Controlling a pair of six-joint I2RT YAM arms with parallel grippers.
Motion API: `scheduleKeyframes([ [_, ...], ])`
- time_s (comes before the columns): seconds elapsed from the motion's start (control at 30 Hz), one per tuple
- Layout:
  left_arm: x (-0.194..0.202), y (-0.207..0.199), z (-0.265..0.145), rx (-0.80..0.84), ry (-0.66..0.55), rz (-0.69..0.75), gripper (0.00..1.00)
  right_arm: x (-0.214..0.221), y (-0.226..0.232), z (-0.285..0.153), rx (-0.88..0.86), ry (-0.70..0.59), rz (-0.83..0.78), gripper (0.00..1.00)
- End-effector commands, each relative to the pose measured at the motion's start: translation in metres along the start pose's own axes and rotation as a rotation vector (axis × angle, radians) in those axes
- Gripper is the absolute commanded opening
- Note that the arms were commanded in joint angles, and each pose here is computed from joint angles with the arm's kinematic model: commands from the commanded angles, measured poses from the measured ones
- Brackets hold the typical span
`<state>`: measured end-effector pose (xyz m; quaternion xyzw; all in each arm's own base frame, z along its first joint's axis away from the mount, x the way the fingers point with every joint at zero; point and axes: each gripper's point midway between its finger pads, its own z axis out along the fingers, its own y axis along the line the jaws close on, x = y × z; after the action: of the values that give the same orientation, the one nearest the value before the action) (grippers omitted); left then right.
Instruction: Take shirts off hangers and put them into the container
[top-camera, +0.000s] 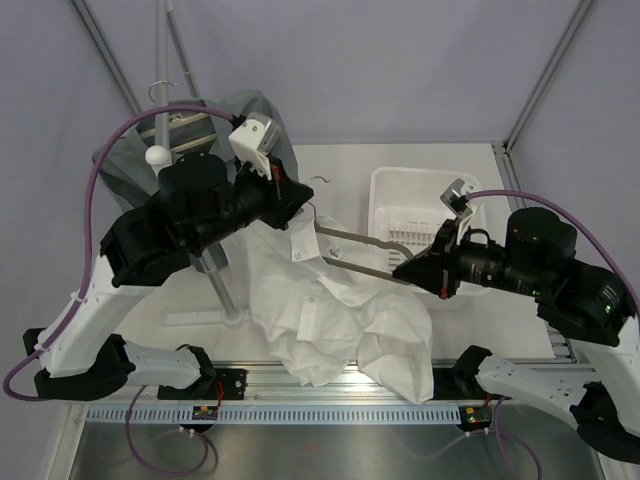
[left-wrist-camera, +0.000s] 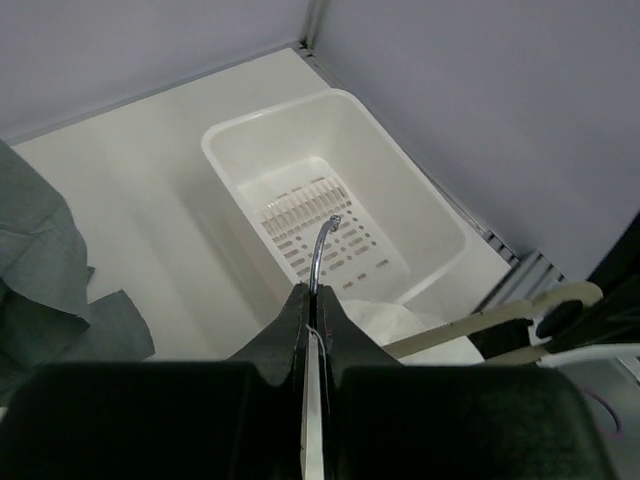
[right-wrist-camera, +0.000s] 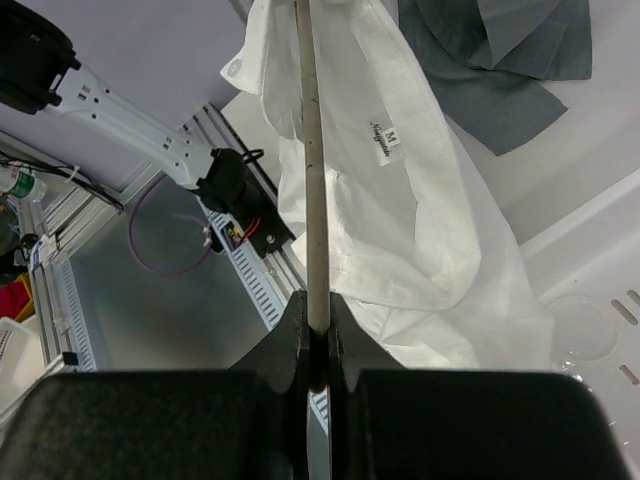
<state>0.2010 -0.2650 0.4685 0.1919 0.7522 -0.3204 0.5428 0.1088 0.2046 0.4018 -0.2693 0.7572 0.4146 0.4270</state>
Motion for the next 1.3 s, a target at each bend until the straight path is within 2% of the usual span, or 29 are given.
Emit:
scheduleKeyframes([
  [0.0, -0.005, -0.029, -0.032, 0.212, -0.03, 0.076, 0.0, 0.001, 0.022, -0.026, -0.096, -0.023, -0.044, 0.0],
  [0.17, 0.013, -0.051, -0.065, 0.413, -0.013, 0.111, 0.0, 0.012, 0.038, -0.042, -0.181, 0.009, -0.066, 0.0],
  [0.3, 0.016, -0.054, -0.08, 0.453, -0.024, 0.113, 0.0, 0.023, 0.042, -0.048, -0.209, 0.031, -0.069, 0.0],
  [0.37, 0.016, -0.054, -0.082, 0.458, -0.023, 0.11, 0.04, 0.025, 0.045, -0.051, -0.225, 0.031, -0.065, 0.0],
  [0.4, 0.017, -0.054, -0.081, 0.457, -0.022, 0.11, 0.09, 0.024, 0.046, -0.051, -0.233, 0.025, -0.065, 0.0],
  [0.43, 0.017, -0.054, -0.082, 0.456, -0.022, 0.109, 0.19, 0.025, 0.047, -0.051, -0.239, 0.027, -0.063, 0.0],
  [0.47, 0.016, -0.052, -0.081, 0.443, -0.025, 0.102, 0.46, 0.025, 0.047, -0.051, -0.24, 0.025, -0.066, 0.0],
  [0.57, 0.009, -0.044, -0.08, 0.388, -0.055, 0.09, 0.73, 0.026, 0.043, -0.049, -0.22, 0.022, -0.064, 0.0],
  [0.63, -0.001, -0.034, -0.086, 0.331, -0.086, 0.08, 0.75, 0.025, 0.034, -0.049, -0.165, 0.014, -0.057, 0.0],
  [0.77, -0.016, 0.008, -0.091, 0.093, -0.139, 0.037, 0.77, 0.024, 0.004, -0.056, 0.023, -0.008, -0.039, 0.0],
  [0.97, 0.024, 0.013, -0.08, 0.101, -0.042, 0.081, 0.78, 0.006, 0.0, -0.086, 0.107, -0.095, -0.048, 0.0],
  [1.1, 0.07, 0.013, -0.069, 0.148, 0.044, 0.095, 0.78, -0.002, -0.008, -0.105, 0.195, -0.124, -0.042, 0.0],
  [1.27, 0.104, 0.018, -0.065, 0.167, 0.077, 0.076, 0.8, -0.013, -0.008, -0.119, 0.226, -0.179, -0.035, 0.0],
])
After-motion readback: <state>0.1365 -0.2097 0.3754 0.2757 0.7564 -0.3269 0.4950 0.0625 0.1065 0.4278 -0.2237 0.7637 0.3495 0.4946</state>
